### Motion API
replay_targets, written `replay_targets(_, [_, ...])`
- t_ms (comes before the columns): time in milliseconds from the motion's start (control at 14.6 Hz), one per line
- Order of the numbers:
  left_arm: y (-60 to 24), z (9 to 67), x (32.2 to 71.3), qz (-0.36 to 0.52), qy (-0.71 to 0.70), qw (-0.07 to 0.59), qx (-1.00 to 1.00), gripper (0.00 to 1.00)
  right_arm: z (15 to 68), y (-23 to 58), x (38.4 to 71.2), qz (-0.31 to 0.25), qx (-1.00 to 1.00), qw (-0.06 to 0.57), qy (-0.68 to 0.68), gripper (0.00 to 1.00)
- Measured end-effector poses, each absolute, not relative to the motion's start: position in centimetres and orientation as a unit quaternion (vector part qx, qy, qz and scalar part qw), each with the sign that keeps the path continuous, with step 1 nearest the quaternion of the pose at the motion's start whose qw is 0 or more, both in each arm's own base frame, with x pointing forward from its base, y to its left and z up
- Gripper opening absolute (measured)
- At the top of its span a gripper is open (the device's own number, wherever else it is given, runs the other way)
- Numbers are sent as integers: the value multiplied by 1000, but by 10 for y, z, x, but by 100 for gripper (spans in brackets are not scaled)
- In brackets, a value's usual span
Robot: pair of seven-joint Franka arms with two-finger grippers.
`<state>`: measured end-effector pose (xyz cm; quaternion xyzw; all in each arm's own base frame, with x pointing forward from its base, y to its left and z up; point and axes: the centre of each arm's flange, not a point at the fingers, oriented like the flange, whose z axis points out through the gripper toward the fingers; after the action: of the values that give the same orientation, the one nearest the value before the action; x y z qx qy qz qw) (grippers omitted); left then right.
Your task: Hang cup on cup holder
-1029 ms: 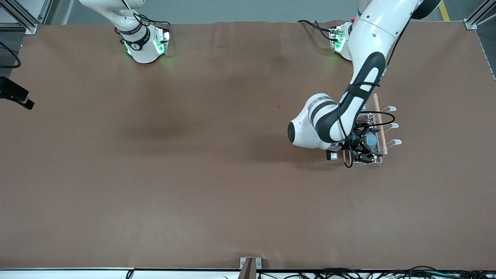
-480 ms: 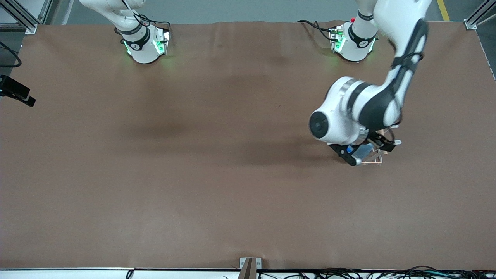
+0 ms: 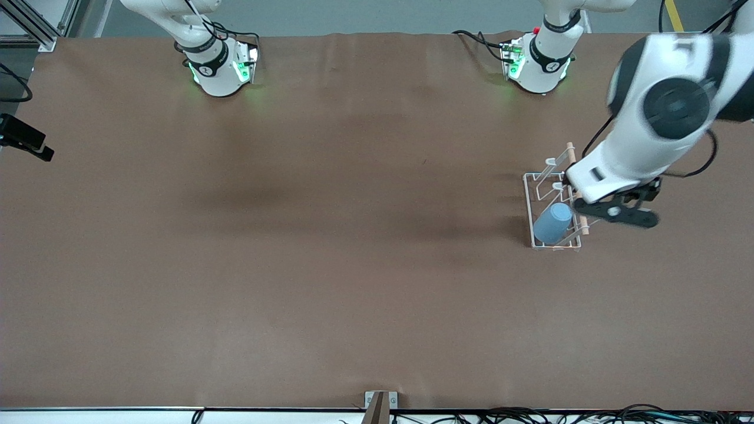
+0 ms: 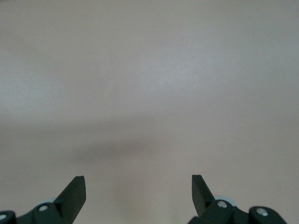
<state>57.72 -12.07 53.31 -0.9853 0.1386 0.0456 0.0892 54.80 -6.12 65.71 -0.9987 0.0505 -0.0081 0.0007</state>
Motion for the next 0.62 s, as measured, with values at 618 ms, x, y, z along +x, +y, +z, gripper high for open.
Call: replay_targets(618, [-30,658,507,-24,37,0,-999,100,657,-52,549,-8,-999,1,42,100])
